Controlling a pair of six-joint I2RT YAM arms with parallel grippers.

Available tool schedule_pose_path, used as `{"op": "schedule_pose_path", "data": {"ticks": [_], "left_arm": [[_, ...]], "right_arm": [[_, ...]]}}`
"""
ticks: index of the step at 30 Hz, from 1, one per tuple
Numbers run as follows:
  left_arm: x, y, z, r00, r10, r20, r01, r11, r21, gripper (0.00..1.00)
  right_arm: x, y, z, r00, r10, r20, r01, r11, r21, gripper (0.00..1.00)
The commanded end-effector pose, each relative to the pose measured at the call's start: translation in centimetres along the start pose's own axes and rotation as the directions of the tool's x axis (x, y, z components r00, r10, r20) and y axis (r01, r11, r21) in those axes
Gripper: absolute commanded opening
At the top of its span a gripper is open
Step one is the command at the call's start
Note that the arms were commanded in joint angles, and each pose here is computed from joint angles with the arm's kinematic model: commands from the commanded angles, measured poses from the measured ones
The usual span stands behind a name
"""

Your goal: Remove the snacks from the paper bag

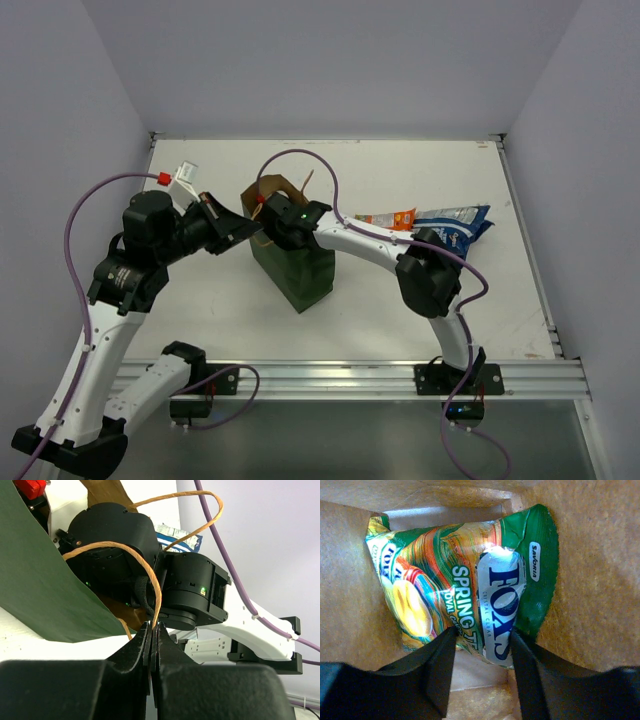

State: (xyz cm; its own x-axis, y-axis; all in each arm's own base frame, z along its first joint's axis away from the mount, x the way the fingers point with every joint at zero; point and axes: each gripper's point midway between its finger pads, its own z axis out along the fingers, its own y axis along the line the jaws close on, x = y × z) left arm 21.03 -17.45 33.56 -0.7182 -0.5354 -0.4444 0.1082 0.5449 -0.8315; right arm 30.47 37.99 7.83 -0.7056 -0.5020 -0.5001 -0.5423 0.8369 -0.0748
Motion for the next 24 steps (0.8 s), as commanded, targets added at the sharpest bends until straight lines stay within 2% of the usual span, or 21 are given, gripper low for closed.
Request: {"op": "schedule_pose_path", "data": {"ticks": [1, 14, 24], "left_arm": [[-0.2, -0.9, -0.4, 1.0, 0.006, -0.001, -0.005, 1.0, 0.03, 0.0], [-0.2, -0.7, -0.6, 1.0, 0.004, 0.009, -0.004, 1.0, 0.023, 0.0], [0.0, -0.5, -0.8, 1.0, -0.001, 0.016, 0.0, 1.0, 0.022, 0.0]], "right_arm": [[0.7, 0.1, 1.5, 1.0, -0.011, -0.028, 0.011, 1.0, -0.001, 0.46], [0.8, -0.2, 0.6, 1.0, -0.008, -0.017, 0.008, 1.0, -0.01, 0.18], [0.4, -0.1, -0.5, 1.0, 0.003, 0.003, -0.003, 1.0, -0.022, 0.08]]}}
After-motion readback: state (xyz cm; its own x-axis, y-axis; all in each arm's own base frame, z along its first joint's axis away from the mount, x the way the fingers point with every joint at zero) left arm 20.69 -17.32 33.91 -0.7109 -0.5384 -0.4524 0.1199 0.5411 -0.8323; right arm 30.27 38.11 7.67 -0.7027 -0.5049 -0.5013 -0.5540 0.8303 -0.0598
